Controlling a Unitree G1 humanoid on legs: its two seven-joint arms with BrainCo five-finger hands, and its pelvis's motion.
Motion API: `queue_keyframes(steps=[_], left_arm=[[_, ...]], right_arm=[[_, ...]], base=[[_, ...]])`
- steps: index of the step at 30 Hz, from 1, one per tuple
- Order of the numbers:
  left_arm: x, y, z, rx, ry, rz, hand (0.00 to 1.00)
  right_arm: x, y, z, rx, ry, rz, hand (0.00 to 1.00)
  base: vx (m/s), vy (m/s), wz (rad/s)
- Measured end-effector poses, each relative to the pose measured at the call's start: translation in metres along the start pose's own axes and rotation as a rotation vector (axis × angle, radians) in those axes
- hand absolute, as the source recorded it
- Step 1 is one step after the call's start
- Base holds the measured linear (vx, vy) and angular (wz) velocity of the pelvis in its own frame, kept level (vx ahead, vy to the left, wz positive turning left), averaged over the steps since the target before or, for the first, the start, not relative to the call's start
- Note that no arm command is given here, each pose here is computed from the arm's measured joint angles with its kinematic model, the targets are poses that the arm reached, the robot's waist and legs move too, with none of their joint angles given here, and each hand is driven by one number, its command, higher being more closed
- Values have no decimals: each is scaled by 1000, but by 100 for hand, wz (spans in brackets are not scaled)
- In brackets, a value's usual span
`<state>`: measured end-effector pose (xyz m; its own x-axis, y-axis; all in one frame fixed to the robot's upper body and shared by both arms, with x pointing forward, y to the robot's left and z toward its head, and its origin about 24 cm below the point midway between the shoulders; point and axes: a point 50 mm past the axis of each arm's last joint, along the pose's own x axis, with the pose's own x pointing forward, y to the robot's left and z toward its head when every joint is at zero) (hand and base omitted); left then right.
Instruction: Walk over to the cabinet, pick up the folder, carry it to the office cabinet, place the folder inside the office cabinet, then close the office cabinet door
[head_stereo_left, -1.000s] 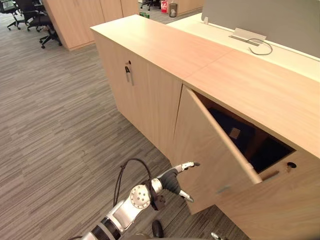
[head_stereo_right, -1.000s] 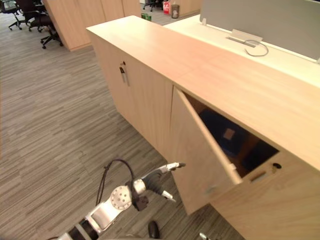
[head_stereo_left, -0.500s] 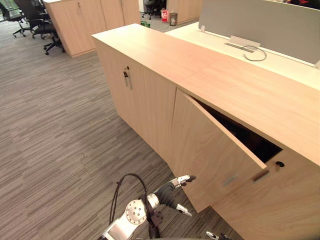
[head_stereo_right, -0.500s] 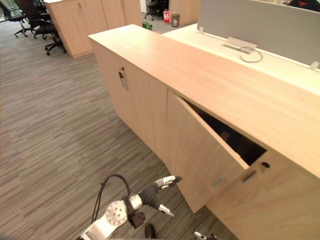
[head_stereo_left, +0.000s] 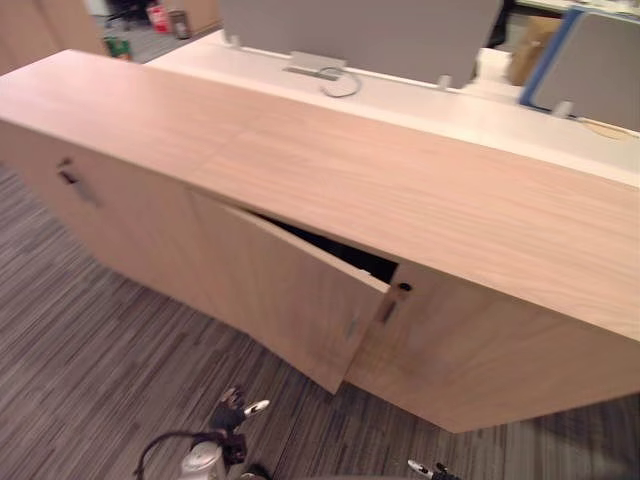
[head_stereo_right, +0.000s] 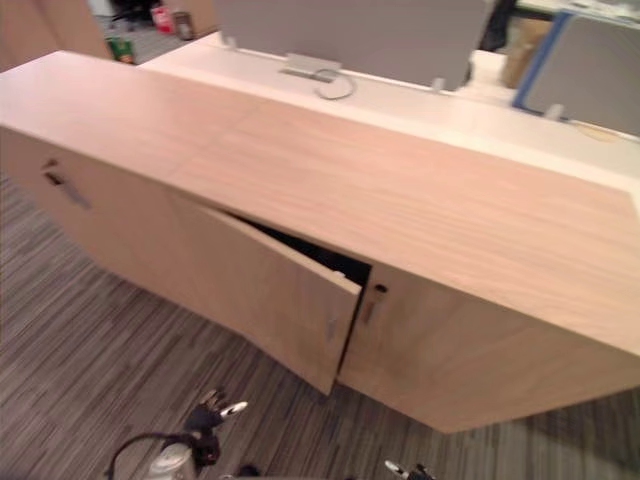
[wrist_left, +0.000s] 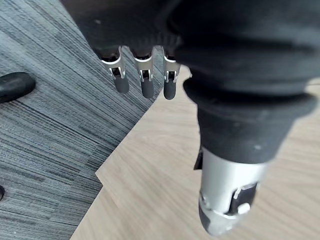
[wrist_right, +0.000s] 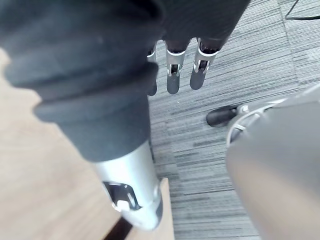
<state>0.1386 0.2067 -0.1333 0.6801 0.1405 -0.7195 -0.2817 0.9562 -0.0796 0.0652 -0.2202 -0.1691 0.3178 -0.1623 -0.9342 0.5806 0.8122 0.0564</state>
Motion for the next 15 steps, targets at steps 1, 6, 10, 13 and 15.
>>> queue_keyframes(steps=[1,6,10,13,15], left_arm=[[0,5,0,-34,-5,38,0],[-4,7,-4,-87,-30,81,0],[-11,24,-21,-182,9,158,0],[-23,34,-46,-241,89,203,0],[-32,34,-65,-269,157,219,0]], right_arm=[[0,-2,3,4,-11,-5,0],[1,-7,15,12,-49,-22,0],[2,11,11,-52,-41,34,0],[2,23,-1,-38,-21,60,0],[1,25,-4,-41,-17,68,0]], base=[[145,-201,-78],[66,31,-62],[15,228,-58],[-1,201,-31],[2,95,-52]])
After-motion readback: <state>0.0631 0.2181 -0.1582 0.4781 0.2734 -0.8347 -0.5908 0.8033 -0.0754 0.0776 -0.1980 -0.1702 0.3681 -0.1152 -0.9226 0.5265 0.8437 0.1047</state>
